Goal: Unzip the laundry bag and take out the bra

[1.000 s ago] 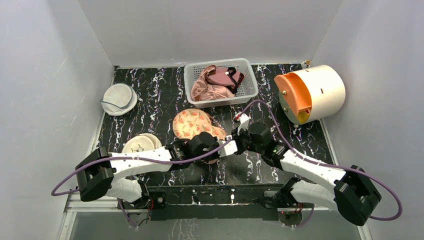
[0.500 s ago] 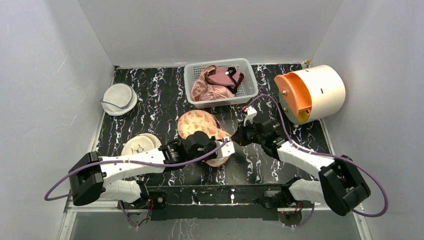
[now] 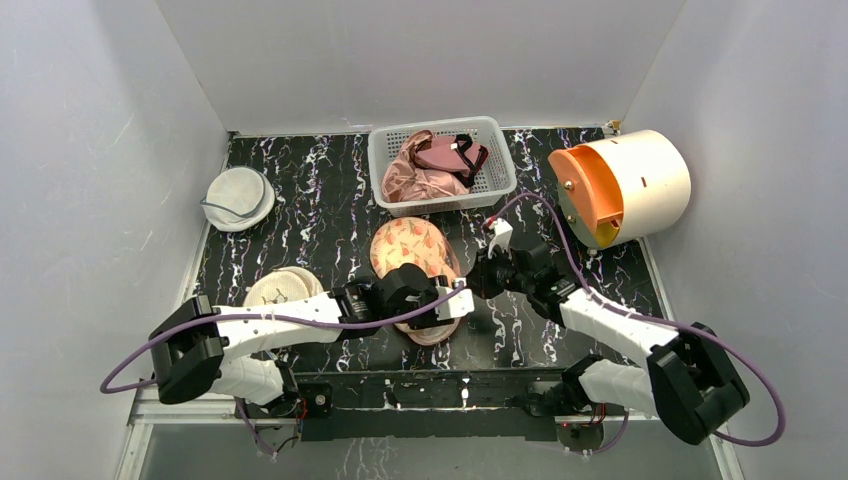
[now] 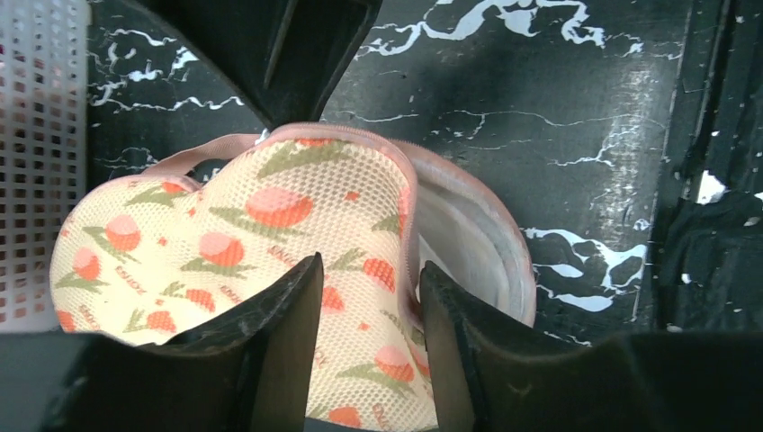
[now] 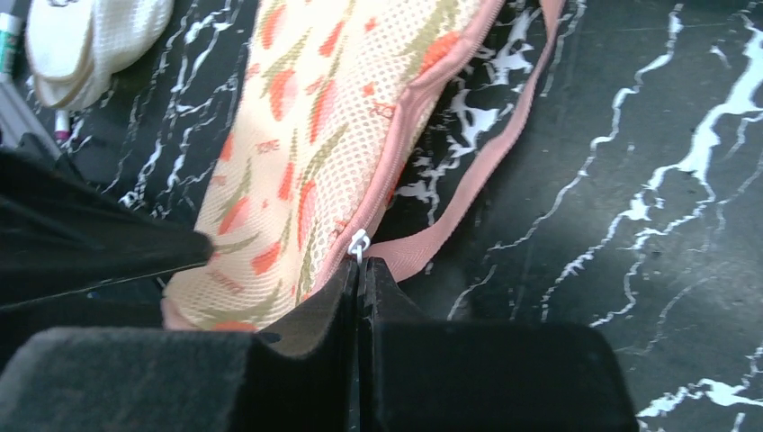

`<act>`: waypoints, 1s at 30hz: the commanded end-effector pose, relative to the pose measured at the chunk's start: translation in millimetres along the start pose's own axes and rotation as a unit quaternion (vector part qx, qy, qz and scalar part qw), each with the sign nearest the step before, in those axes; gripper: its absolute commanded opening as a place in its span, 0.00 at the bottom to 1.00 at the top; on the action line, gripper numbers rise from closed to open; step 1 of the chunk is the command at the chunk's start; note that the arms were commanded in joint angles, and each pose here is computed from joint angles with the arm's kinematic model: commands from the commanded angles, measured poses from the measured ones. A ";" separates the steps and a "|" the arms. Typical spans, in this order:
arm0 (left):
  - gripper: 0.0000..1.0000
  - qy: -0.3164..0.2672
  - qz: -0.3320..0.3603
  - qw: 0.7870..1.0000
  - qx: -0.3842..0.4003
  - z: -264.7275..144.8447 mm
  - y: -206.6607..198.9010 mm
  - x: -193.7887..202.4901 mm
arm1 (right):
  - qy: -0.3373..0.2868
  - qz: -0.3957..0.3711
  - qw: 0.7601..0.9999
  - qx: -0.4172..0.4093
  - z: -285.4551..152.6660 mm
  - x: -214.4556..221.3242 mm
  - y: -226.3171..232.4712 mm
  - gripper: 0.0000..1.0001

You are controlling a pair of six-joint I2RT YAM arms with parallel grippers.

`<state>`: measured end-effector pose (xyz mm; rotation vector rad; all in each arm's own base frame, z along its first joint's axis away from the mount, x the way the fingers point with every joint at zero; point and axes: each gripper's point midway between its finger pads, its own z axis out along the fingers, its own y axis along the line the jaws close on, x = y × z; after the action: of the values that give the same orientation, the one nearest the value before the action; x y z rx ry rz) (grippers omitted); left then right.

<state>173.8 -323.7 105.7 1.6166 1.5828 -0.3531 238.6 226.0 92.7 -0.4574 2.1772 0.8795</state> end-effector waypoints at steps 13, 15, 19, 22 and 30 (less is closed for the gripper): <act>0.76 -0.077 0.001 0.997 0.002 -17.7 1.2 -32.0 | -0.044 0.001 0.998 -0.043 -1.1 -21.2 46.3 0.00; 0.77 -0.078 -0.006 0.997 -0.022 -18.2 7.3 -27.6 | -0.044 0.003 0.998 -0.047 -0.6 -22.1 50.2 0.00; 0.65 -0.039 -0.012 0.998 -0.038 -9.9 14.2 -17.6 | -0.046 -0.007 0.998 -0.051 1.5 -22.5 60.9 0.00; 0.50 0.005 -0.013 0.998 -0.053 -3.4 20.2 -4.6 | -0.049 -0.008 0.998 -0.050 0.9 -25.9 64.1 0.00; 0.51 0.002 -0.003 0.997 -0.072 -9.3 26.9 -4.3 | -0.056 -0.012 0.997 -0.049 -2.3 -32.7 67.3 0.00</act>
<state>189.1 -315.2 101.3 1.5520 1.6207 -0.2487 207.7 260.2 108.3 -0.4813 2.1555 0.9427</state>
